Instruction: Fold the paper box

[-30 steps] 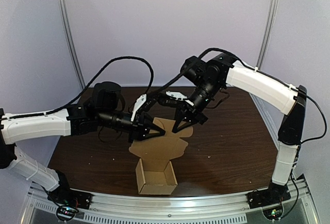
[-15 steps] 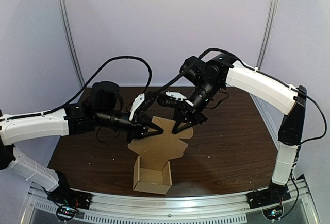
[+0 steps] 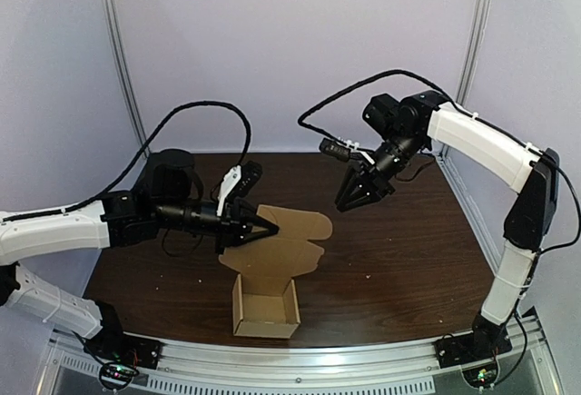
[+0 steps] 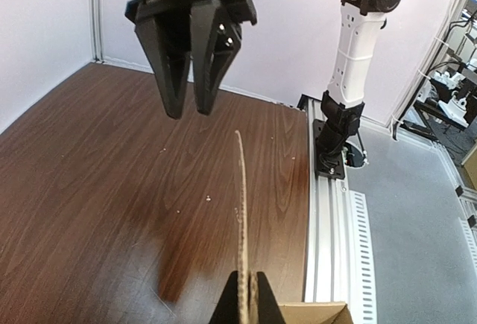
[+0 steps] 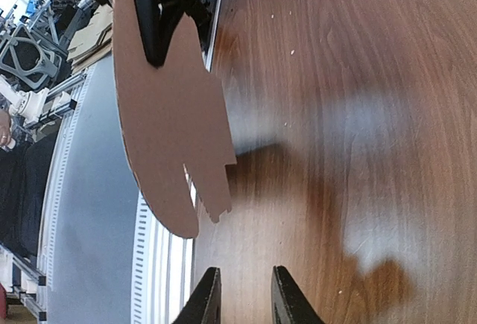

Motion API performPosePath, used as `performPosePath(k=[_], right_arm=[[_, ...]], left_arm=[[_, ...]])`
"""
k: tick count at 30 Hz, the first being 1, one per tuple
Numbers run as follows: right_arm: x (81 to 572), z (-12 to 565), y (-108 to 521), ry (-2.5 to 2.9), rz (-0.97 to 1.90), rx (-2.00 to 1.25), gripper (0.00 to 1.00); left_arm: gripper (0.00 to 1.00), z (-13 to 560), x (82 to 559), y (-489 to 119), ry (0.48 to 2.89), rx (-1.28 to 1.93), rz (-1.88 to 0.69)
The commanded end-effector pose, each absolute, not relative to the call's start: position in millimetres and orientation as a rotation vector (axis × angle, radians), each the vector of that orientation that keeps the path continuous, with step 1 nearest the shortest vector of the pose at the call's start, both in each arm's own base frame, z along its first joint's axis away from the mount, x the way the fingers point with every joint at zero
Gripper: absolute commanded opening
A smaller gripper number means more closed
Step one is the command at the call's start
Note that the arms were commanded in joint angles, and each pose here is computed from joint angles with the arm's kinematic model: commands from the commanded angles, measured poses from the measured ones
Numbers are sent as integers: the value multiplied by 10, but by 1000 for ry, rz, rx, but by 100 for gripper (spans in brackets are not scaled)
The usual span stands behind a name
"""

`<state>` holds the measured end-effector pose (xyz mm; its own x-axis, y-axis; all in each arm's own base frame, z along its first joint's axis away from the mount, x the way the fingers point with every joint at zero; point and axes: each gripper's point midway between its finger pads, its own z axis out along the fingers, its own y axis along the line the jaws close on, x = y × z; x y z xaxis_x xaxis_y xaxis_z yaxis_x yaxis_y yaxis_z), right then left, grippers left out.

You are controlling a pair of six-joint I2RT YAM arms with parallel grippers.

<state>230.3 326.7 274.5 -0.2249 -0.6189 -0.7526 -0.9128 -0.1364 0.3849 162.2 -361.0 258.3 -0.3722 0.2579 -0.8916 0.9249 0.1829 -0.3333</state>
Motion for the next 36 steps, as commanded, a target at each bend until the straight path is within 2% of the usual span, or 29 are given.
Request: performPosePath(k=[1, 12, 17, 23, 25, 29, 31, 36], right_arm=[[2165, 2503, 3165, 2083, 1287, -1660, 24], [1966, 2488, 3322, 2040, 1288, -1745, 22], [1993, 2517, 3381, 2048, 1310, -1714, 30], [2210, 2419, 3501, 2121, 1245, -1636, 31], [2256, 2424, 3544, 2117, 1244, -1616, 35], [2272, 2469, 3646, 2086, 1245, -1600, 37], [2277, 2497, 3694, 2079, 1249, -1587, 32], [2308, 2467, 3772, 2109, 1226, -1557, 11]], left_arm=[[0, 2711, 1774, -3570, 1711, 1018, -1154], [0, 2640, 1918, -3527, 1737, 926, -1100], [0, 2651, 1925, -3516, 1731, 914, -1100], [0, 2626, 1922, -3528, 1737, 918, -1105], [0, 2618, 1926, -3526, 1738, 914, -1104], [0, 2610, 1934, -3531, 1742, 897, -1111], [0, 2603, 1965, -3528, 1750, 882, -1103], [0, 2582, 2074, -3503, 1773, 817, -1060]])
